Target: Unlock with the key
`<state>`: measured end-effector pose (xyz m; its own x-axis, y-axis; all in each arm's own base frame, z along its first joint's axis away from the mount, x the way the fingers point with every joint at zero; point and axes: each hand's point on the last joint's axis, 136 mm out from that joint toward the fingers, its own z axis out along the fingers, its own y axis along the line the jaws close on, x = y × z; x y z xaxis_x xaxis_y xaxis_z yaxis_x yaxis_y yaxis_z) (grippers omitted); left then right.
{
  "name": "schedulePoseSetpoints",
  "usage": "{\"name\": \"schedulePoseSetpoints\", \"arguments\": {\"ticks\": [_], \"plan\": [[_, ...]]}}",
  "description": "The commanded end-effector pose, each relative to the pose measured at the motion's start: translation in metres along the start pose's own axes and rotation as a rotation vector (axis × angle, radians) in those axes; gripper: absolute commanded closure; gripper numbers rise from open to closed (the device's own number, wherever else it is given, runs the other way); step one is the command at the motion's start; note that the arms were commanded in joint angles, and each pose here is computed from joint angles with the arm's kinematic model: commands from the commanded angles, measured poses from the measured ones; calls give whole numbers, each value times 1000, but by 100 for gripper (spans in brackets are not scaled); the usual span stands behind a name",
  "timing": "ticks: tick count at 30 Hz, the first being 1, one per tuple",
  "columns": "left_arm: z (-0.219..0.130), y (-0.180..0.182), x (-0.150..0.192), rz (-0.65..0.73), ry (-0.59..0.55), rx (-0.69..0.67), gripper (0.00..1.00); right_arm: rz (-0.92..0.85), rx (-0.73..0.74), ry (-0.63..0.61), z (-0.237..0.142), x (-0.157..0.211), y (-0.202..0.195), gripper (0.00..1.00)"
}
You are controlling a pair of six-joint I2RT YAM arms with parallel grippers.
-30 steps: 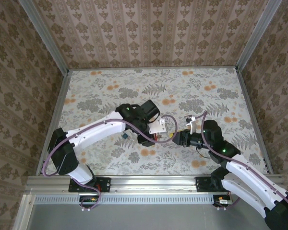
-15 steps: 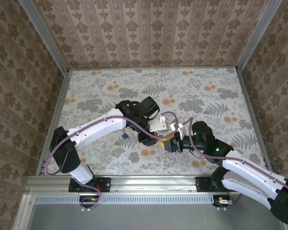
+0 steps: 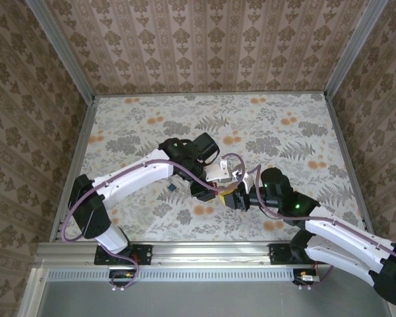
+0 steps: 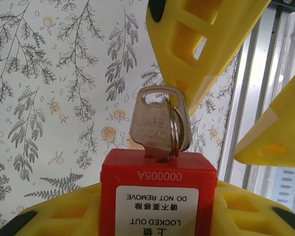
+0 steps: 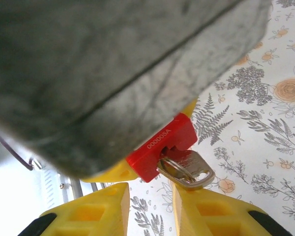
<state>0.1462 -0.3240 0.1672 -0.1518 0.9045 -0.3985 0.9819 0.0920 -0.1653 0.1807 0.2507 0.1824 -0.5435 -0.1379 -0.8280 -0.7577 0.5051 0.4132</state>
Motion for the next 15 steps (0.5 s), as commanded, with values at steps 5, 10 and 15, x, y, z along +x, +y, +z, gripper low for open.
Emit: {"name": "schedulePoseSetpoints", "arguments": {"ticks": [5,10,15], "plan": [[4,-16,4,15,27,27,75,-29,147,-104,-11,-32,-17,67],[8,-20,5,28,37,23,75,-15,154,-127,-14,-28,-19,60],[7,-22,3,36,22,18,75,-21,156,-139,-15,-25,-21,59]]}}
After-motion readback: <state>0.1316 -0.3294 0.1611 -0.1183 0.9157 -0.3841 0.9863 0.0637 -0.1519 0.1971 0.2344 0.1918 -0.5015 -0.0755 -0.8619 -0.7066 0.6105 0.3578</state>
